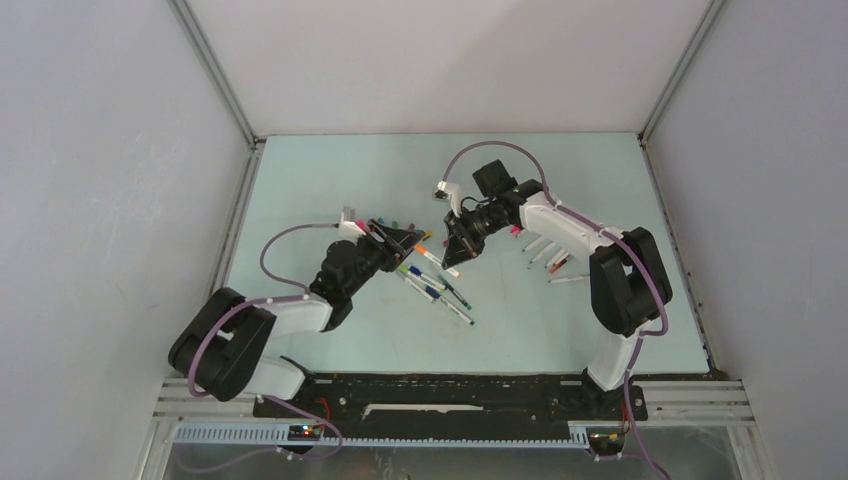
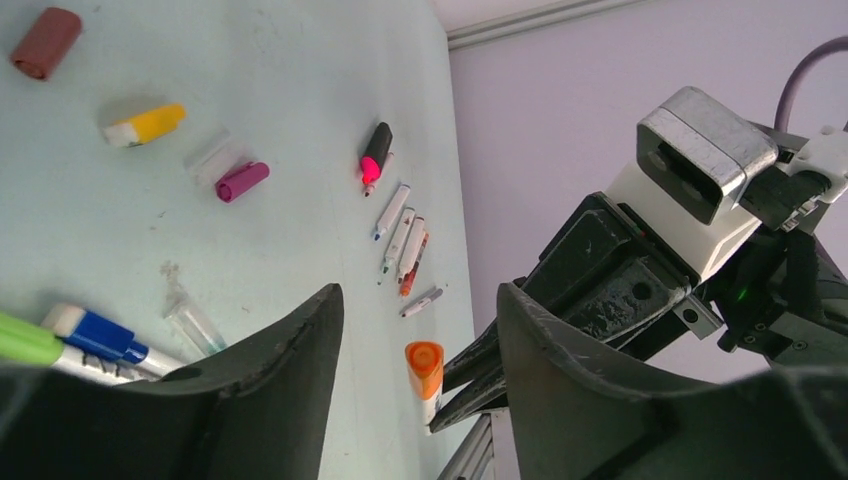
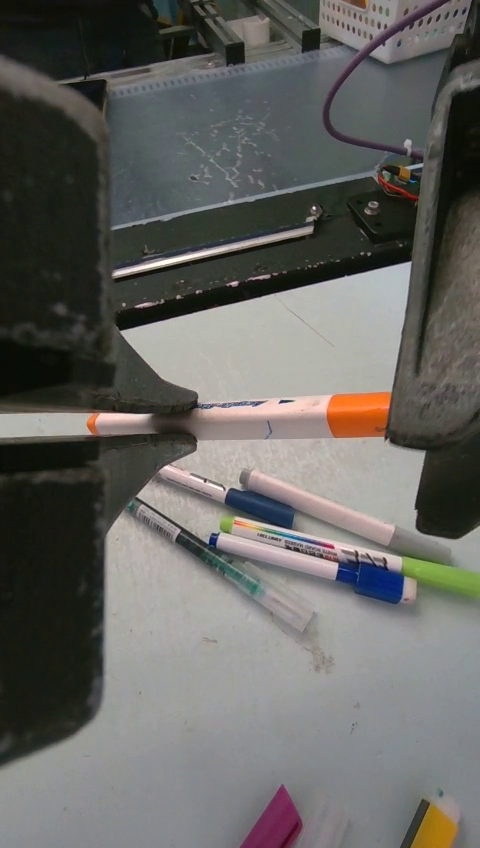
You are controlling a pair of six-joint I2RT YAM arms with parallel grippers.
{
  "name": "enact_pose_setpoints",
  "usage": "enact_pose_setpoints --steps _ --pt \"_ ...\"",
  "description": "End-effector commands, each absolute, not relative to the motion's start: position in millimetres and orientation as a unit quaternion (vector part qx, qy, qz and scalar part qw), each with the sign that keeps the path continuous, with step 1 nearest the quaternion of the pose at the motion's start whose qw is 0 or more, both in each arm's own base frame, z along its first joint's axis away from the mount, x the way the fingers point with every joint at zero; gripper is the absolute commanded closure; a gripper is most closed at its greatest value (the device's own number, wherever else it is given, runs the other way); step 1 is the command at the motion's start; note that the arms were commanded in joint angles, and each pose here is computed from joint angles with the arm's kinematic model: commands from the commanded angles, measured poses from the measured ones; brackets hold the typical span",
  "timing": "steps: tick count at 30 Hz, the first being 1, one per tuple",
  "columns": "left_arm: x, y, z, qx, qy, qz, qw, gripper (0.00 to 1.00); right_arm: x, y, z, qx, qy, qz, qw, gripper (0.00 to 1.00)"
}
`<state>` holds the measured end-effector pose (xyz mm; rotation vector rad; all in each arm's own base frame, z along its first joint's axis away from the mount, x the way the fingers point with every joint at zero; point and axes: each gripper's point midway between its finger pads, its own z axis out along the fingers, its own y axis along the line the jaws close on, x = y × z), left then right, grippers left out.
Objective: Open the pen caps
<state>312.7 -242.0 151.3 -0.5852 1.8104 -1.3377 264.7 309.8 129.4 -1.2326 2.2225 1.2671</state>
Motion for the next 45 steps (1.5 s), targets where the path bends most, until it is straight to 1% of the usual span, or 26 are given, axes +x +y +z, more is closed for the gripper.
enact_pose_setpoints --steps 1,3,4,6,7,9,12,15,18,19,21,22,23,24,26,27,28,29,30,32,33,36,37,40,42,45 --pt "320.5 -258.2 184.5 -0.201 0.688 -0.57 0.402 0.42 262.0 315.4 146.2 -0.435 0.757 0.458 0.168 1.0" --pt "320.6 -260.9 182.5 -0.198 0.691 -0.571 0.398 0.46 261.8 315.6 145.9 -0.435 0.757 0.458 0.166 1.0" --pt "320.4 -262.0 182.1 -0.195 0.691 -0.571 0.397 0.51 261.3 315.8 145.7 -0.435 0.757 0.459 0.166 1.0" --pt "320.3 -264.5 182.3 -0.19 0.692 -0.574 0.395 0.64 261.6 315.8 144.5 -0.434 0.758 0.458 0.164 1.0" --pt "320.5 -265.5 181.7 -0.189 0.693 -0.574 0.393 0.68 261.3 316.0 144.1 -0.434 0.759 0.458 0.164 1.0" --pt "319.7 -267.9 180.5 -0.185 0.695 -0.576 0.389 0.73 261.8 315.9 143.4 -0.433 0.76 0.457 0.163 1.0" --pt "318.6 -271.4 180.6 -0.179 0.697 -0.578 0.385 0.74 262.9 315.5 143.4 -0.43 0.762 0.456 0.164 1.0" --pt "318.1 -274.7 179.6 -0.175 0.701 -0.578 0.379 0.69 264.3 315.6 142.3 -0.427 0.764 0.454 0.164 1.0" --pt "317.2 -276.9 178.6 -0.174 0.703 -0.578 0.376 0.69 264.2 315.7 140.9 -0.426 0.766 0.454 0.162 1.0" --pt "317.4 -276.8 178.8 -0.175 0.702 -0.578 0.377 0.74 264.3 315.9 141.2 -0.425 0.766 0.454 0.162 1.0" --pt "317.1 -276.9 180.2 -0.175 0.7 -0.579 0.38 0.91 264.5 315.6 140.4 -0.425 0.767 0.453 0.161 1.0" --pt "316.7 -277.2 181.7 -0.174 0.698 -0.581 0.381 0.98 264.6 315.7 140.3 -0.424 0.767 0.453 0.161 1.0" --pt "316.6 -277.2 183.0 -0.173 0.697 -0.581 0.382 1.0 264.8 316.0 140.0 -0.424 0.768 0.453 0.161 0.99" --pt "316.3 -277.6 184.2 -0.171 0.696 -0.582 0.383 1.0 265.0 315.8 139.9 -0.423 0.768 0.454 0.16 0.95" --pt "315.5 -279.2 186.8 -0.166 0.695 -0.584 0.385 1.0 265.5 316.1 140.8 -0.419 0.769 0.455 0.16 0.82" --pt "314.9 -280.7 187.7 -0.164 0.695 -0.585 0.384 1.0 265.5 316.9 142.0 -0.418 0.768 0.457 0.161 0.7" --pt "314.4 -282.1 189.3 -0.161 0.694 -0.587 0.385 1.0 264.8 317.8 142.5 -0.417 0.768 0.459 0.16 0.62" --pt "313.7 -284.1 190.7 -0.158 0.693 -0.589 0.385 1.0 264.7 318.7 144.2 -0.416 0.767 0.461 0.161 0.56" --pt "313.1 -286.2 192.5 -0.156 0.691 -0.591 0.385 1.0 264.7 319.7 144.6 -0.415 0.767 0.462 0.161 0.53" --pt "312.7 -289.9 195.4 -0.152 0.688 -0.596 0.385 1.0 264.7 321.3 143.4 -0.415 0.768 0.459 0.161 0.52" --pt "313.0 -290.9 196.5 -0.152 0.687 -0.597 0.385 1.0 264.5 321.5 142.4 -0.416 0.769 0.457 0.161 0.53" --pt "316.5 -289.5 202.3 -0.153 0.679 -0.6 0.396 1.0 262.6 321.6 141.0 -0.417 0.77 0.458 0.157 0.64" --pt "318.9 -287.6 206.3 -0.153 0.674 -0.599 0.404 1.0 261.1 321.4 140.2 -0.417 0.769 0.46 0.153 0.7" --pt "335.3 -274.9 225.2 -0.164 0.654 -0.596 0.436 1.0 255.4 316.8 137.8 -0.423 0.767 0.461 0.141 1.0" --pt "350.8 -256.0 237.7 -0.185 0.636 -0.589 0.462 1.0 250.7 308.8 137.5 -0.431 0.767 0.455 0.135 1.0" --pt "375.4 -210.4 258.1 -0.231 0.603 -0.562 0.517 1.0 235.2 288.6 129.0 -0.436 0.773 0.446 0.115 1.0"
